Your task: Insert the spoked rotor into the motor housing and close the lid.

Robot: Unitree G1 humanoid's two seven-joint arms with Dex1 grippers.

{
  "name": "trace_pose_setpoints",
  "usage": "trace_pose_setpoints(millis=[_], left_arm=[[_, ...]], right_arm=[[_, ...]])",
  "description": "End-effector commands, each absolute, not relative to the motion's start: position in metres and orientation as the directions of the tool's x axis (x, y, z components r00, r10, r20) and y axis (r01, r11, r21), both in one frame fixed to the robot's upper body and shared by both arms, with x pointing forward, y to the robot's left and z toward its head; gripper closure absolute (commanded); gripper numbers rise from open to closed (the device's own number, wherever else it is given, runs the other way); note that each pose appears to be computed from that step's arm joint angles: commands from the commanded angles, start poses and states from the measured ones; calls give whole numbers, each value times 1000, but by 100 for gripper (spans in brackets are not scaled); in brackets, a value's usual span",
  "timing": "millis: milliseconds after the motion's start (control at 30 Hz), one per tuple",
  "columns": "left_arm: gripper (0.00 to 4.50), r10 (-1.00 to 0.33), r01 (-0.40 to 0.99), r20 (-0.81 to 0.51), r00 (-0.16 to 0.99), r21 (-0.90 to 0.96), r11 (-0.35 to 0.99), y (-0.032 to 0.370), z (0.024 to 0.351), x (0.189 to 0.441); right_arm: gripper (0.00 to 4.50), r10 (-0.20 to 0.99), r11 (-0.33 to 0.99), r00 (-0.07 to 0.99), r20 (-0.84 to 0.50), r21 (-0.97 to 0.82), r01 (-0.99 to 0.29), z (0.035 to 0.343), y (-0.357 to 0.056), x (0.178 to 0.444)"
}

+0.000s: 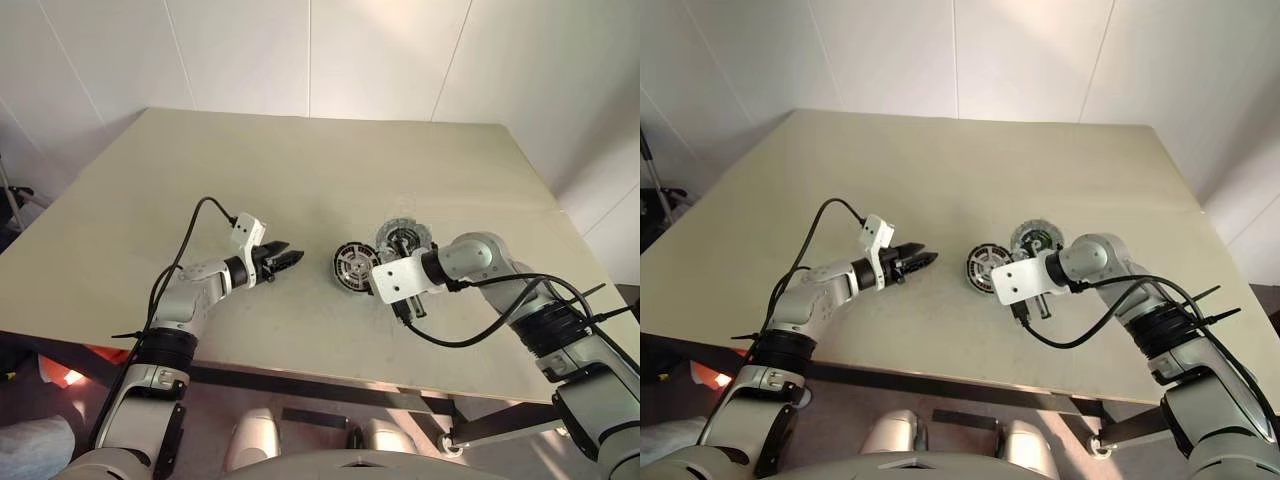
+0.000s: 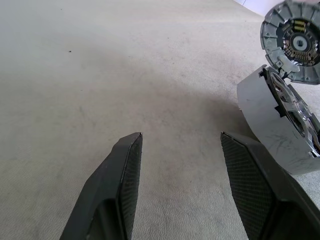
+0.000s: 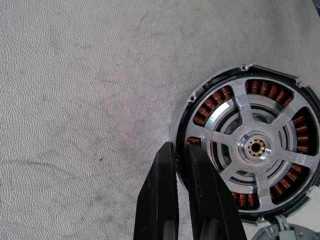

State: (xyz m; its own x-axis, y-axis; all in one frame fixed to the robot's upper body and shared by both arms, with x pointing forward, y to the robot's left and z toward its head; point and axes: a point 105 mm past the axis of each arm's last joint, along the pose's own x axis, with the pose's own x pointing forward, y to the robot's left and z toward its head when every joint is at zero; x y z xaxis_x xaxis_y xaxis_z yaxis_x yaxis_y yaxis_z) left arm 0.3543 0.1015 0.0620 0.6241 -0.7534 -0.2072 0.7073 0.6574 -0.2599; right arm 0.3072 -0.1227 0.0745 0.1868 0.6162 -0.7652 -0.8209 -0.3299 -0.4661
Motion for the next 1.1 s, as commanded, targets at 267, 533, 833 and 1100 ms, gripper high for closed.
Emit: trace_pose_setpoints(millis=[267, 533, 833, 1100], left_arm=[[186, -755, 717, -168, 633, -240, 655, 99, 72, 356], [186, -753, 714, -170, 635, -242, 657, 99, 70, 354], [186, -748, 710, -173, 641, -237, 664, 103, 70, 351], [186, -744, 707, -178, 643, -234, 667, 105, 71, 350]], right_arm=[[449, 675, -166, 223, -703, -439, -883, 97, -120, 303], [449, 762, 51, 204, -614, -258, -965, 128, -97, 294], [449, 737, 266, 301, -605, -150, -952, 116, -81, 312], [449, 738, 345, 332, -588, -95, -934, 115, -68, 317]])
